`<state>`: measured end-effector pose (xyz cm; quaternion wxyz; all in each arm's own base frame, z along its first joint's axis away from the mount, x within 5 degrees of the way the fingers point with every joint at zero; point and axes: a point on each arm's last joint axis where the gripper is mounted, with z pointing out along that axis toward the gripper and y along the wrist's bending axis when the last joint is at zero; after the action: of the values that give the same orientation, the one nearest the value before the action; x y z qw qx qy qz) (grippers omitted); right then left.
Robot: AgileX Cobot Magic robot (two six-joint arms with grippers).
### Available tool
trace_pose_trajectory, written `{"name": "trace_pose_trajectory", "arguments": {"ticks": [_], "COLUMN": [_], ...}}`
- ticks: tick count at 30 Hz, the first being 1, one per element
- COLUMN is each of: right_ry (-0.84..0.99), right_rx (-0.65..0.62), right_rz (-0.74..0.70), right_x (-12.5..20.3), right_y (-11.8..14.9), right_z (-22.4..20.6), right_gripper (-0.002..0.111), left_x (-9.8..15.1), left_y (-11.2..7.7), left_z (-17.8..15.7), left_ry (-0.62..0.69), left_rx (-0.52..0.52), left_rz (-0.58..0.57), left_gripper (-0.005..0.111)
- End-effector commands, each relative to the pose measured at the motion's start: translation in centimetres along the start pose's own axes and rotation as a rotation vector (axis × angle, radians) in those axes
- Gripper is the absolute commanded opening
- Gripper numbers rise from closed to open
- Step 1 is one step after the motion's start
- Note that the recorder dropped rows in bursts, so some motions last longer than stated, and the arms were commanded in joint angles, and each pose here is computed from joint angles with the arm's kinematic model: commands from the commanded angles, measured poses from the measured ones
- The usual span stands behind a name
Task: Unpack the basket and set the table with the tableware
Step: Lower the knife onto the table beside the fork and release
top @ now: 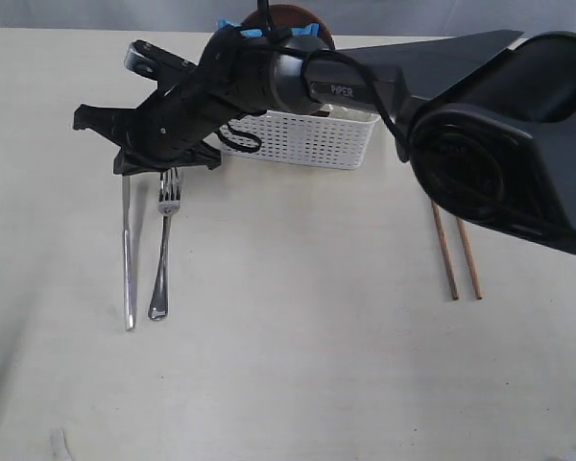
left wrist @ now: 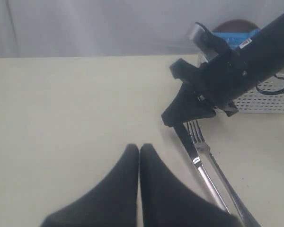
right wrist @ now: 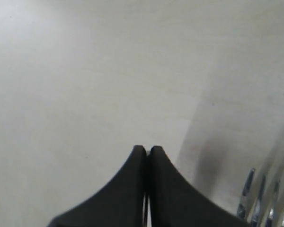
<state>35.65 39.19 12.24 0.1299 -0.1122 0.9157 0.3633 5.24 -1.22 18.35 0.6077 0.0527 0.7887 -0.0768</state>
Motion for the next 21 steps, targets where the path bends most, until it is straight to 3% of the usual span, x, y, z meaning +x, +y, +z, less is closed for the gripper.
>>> {"name": "trace_pose_trajectory", "arguments": {"ticks": [1,6,21], "right_ry": [-0.023,-0.049,-0.080], "right_rx": [0.033,0.027,0.118], "right_rz": [0.019,0.088,0.092], "right_x": [-0.28,-0.11,0.21], "right_y": [-0.42,0.11,-0.04], "right_z": [0.05,0.30,0.59], "right_gripper": [-0.001,-0.001,0.000], "left_x": [0.08,0.08,0.08], "left_y": [-0.02,-0.02,-0.02], "left_z": [0.01,0.01,0.01], "left_ry": [-0.001,-0.001,-0.001], "left_rx": [0.006,0.006,0.006], "left_rz": [0.007,0.007,0.007], "left_gripper": [0.000,0.000,0.000]}}
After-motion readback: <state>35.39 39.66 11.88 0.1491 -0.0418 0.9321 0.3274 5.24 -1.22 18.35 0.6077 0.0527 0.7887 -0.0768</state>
